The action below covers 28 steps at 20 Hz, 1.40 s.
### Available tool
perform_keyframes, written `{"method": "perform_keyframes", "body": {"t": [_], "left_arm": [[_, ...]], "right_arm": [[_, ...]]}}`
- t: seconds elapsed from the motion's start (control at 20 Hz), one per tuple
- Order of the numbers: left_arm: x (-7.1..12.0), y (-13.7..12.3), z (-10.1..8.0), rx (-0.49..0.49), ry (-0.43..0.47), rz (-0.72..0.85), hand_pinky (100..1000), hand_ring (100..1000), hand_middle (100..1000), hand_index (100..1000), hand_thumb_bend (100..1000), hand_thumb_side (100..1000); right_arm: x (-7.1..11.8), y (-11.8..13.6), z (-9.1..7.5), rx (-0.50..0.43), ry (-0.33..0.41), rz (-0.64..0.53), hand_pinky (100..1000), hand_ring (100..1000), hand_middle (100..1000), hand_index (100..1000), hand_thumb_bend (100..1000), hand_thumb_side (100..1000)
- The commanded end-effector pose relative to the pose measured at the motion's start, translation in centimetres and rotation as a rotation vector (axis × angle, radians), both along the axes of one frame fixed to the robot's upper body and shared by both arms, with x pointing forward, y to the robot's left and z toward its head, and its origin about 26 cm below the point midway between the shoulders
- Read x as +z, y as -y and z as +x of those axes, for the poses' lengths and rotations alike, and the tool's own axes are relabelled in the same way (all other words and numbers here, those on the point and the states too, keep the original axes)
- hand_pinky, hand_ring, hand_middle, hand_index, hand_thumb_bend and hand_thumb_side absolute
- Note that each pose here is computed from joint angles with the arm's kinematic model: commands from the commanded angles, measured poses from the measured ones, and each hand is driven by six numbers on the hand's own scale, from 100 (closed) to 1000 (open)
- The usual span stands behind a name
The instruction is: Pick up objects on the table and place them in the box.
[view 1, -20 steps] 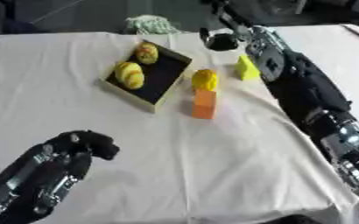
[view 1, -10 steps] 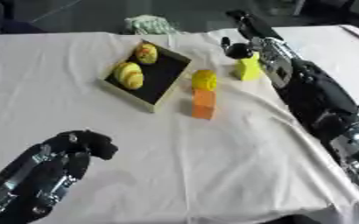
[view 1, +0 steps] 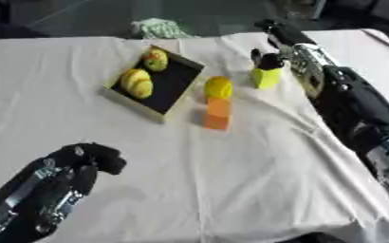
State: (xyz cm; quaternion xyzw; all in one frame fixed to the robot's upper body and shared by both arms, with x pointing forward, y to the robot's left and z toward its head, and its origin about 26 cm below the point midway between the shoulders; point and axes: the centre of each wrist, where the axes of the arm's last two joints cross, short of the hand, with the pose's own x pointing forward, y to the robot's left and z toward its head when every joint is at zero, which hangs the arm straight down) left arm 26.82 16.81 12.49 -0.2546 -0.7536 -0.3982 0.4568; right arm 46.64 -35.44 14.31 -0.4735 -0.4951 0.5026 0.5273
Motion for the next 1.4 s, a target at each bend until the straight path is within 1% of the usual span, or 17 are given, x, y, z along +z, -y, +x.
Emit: {"method": "perform_keyframes", "body": {"t": [0.05,0.1,0.15,0.2,0.25,0.4,0.5,0.7,0.9,1.05,1.2,1.25,1.4], "left_arm": [[0.6,-0.5,-0.1,0.010,0.025,0.008,745,758,623,785,100,655],[0.6,-0.5,-0.1,0.011,0.025,0.009,745,758,623,785,100,656],[0.6,-0.5,-0.1,0.011,0.025,0.009,745,758,624,786,100,656],[0.6,-0.5,-0.1,0.011,0.025,0.009,745,758,624,786,100,655],[0.6,-0.5,-0.1,0.012,0.025,0.009,745,758,624,785,100,656],[0.6,-0.5,-0.1,0.014,0.024,0.010,745,758,624,785,100,657],[0.6,-0.5,-0.1,0.015,0.024,0.010,745,758,624,785,100,656],[0.6,-0.5,-0.1,0.014,0.024,0.009,745,758,624,785,100,657],[0.6,-0.5,-0.1,0.015,0.025,0.009,745,758,625,785,100,658],[0.6,-0.5,-0.1,0.015,0.025,0.008,745,758,625,785,100,658],[0.6,-0.5,-0.1,0.015,0.025,0.008,745,758,625,785,100,659],[0.6,-0.5,-0.1,0.016,0.025,0.008,745,758,625,785,100,659],[0.6,-0.5,-0.1,0.016,0.024,0.008,746,758,625,785,100,661]], "right_arm": [[1.3,1.7,-0.1,-0.018,-0.027,-0.034,856,949,988,1000,100,448],[1.1,1.7,-0.2,-0.013,-0.046,-0.032,856,949,987,1000,100,469],[0.9,1.8,-0.2,-0.008,-0.064,-0.029,856,949,986,1000,100,529],[0.8,1.8,-0.2,0.000,-0.082,-0.023,854,949,984,1000,100,564],[0.6,1.9,-0.2,0.010,-0.100,-0.017,856,950,983,1000,100,626],[0.7,2.1,-0.3,0.031,-0.145,-0.015,864,957,990,1000,100,638],[0.9,2.3,-0.3,0.035,-0.169,-0.027,872,963,995,1000,100,630],[1.5,2.3,-0.4,0.025,-0.188,-0.066,882,969,998,1000,100,594],[1.1,2.4,-0.4,0.014,-0.212,-0.097,886,972,995,1000,100,637],[0.6,2.4,-0.4,0.016,-0.246,-0.117,884,970,986,1000,100,690],[0.1,2.4,-0.4,0.017,-0.287,-0.138,870,958,970,991,100,737],[-0.1,2.4,-0.5,0.018,-0.297,-0.143,855,947,960,976,100,749],[-0.4,2.4,-0.5,0.021,-0.330,-0.158,829,926,942,954,100,744]]}}
